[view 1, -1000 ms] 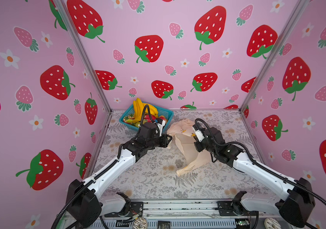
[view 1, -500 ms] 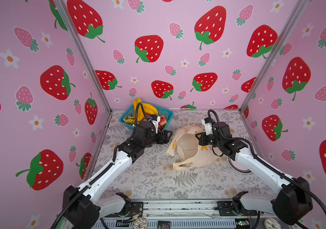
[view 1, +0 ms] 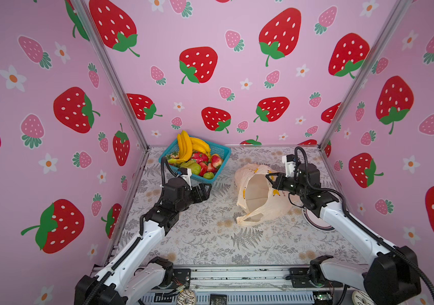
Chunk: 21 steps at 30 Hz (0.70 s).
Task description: Place the fake fruits into the plastic bag and tie a complex knot
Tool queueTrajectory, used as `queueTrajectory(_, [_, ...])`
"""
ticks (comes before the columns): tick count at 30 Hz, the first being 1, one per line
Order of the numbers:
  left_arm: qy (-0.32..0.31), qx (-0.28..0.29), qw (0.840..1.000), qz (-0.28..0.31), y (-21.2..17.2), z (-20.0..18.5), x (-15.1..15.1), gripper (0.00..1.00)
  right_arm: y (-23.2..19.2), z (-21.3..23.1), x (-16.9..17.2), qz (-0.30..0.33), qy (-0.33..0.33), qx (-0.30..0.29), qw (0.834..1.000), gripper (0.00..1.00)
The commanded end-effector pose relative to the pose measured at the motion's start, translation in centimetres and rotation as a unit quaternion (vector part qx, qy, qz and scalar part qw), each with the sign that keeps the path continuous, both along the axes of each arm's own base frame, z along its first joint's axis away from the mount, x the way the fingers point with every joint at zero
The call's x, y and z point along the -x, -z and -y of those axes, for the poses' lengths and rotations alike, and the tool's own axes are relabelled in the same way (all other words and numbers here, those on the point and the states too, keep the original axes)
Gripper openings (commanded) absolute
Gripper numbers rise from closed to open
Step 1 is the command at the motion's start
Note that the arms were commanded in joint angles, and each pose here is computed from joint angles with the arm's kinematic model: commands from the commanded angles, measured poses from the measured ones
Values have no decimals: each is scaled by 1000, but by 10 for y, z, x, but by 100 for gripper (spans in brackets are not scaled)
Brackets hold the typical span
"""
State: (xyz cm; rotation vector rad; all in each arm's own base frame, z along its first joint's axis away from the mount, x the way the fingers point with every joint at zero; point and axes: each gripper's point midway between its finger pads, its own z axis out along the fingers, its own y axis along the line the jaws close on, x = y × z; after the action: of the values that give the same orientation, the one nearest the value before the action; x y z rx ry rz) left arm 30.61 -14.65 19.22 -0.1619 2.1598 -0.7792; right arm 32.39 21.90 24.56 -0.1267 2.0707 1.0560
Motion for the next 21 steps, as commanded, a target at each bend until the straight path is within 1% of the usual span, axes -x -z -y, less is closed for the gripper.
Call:
queueTrajectory(1, [16, 60, 998, -12, 16, 16, 6, 82, -30, -3, 1, 9, -1, -74, 997, 0])
queueTrajectory(3, [46, 82, 996, -11, 21, 38, 12, 82, -38, -4, 2, 11, -1, -94, 995, 0])
queueTrajectory(8, [108, 87, 990, 11, 13, 95, 20, 83, -45, -1, 3, 14, 14, -128, 992, 0])
queueTrajectory(13, [113, 94, 989, 8, 17, 122, 7, 83, -51, -7, 7, 13, 6, -151, 988, 0])
queueTrajectory(16, [116, 94, 989, 11, 17, 137, -6, 80, -54, -10, 8, 15, 3, -155, 988, 0])
queueTrajectory(19, [123, 99, 987, 12, 17, 153, -19, 74, -54, -12, 9, 16, -1, -155, 988, 0])
queueTrajectory(21, [128, 100, 987, 12, 19, 162, -26, 61, -55, -11, 10, 20, -2, -151, 988, 0])
